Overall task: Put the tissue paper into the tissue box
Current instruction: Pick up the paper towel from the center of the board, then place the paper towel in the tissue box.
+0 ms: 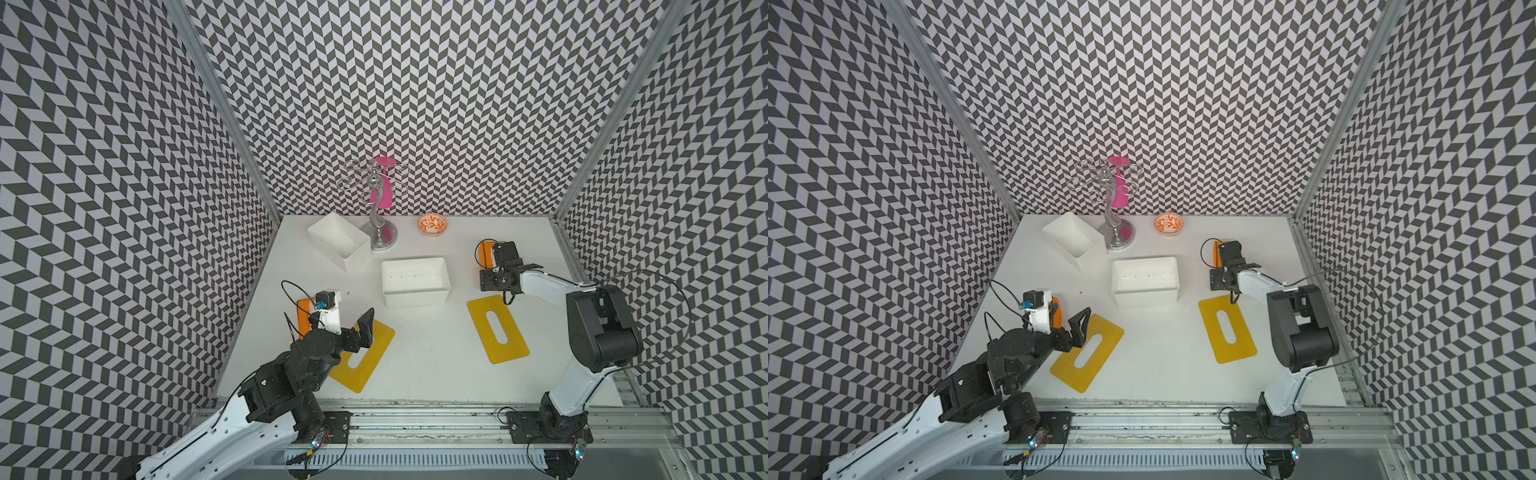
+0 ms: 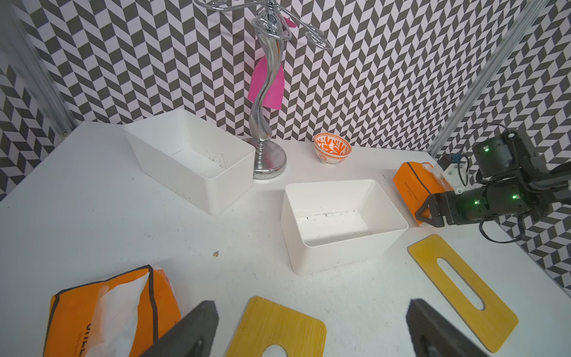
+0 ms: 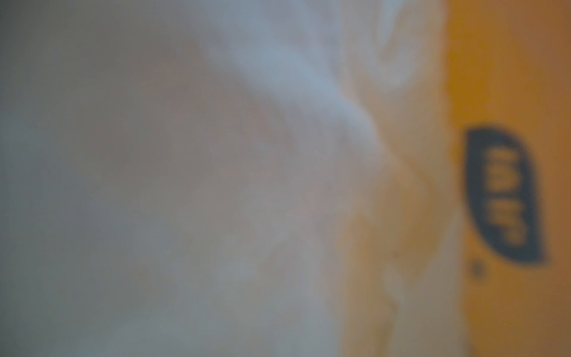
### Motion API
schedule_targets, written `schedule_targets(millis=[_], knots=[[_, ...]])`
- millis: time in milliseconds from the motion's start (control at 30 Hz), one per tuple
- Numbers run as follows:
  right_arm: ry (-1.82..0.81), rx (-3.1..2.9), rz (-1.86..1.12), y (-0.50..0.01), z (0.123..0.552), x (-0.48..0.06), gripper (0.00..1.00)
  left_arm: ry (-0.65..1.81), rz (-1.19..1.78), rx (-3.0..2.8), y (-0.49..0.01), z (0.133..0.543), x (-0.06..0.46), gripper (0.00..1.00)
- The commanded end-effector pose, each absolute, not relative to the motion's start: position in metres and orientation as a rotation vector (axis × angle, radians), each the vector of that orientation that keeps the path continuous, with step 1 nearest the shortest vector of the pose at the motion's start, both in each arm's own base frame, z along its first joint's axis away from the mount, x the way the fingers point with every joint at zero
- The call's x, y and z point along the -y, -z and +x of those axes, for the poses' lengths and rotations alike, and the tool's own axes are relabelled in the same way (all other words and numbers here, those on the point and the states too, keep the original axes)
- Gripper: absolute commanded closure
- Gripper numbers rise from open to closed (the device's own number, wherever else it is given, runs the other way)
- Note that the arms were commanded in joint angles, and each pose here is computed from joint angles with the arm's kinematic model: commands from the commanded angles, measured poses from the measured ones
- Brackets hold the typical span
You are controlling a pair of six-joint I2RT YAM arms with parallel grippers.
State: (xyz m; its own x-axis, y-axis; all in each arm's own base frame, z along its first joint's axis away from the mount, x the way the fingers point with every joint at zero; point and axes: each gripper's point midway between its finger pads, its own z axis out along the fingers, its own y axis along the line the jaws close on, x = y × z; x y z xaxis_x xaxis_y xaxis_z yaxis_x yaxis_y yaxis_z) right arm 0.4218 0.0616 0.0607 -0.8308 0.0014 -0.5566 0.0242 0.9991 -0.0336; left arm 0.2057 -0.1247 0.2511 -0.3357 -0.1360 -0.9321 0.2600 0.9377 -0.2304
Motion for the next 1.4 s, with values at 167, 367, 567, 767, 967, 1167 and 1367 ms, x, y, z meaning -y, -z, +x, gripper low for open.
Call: schedule_targets(millis=[167,367,567,767,967,1167,1367], knots=[[-0.174,-2.219,-0.251,-0.178,0.429,-0.121,0.26,0.407,0.103,-1.858,-0.254,0.206,0.126,0.00],[-0.274,-1.966,-0.721,-0.229,0.404,-0.222,0.27,0.417,0.105,-1.850,-0.256,0.205,0.126,0.00],[-0.456,-1.680,-1.146,-0.256,0.372,-0.304,0.26,0.423,0.109,-1.847,-0.257,0.204,0.126,0.00],[-0.488,-1.511,-1.436,-0.241,0.364,-0.331,0.31,0.428,0.112,-1.847,-0.257,0.204,0.127,0.00],[-0.246,-1.459,-1.630,-0.203,0.380,-0.320,0.27,0.436,0.119,-1.845,-0.258,0.203,0.128,0.00],[-0.152,-1.525,-1.737,-0.174,0.388,-0.308,0.27,0.437,0.131,-1.851,-0.256,0.203,0.130,0.00],[-0.106,-1.566,-1.770,-0.153,0.393,-0.299,0.28,0.439,0.132,-1.852,-0.256,0.203,0.131,0.00]])
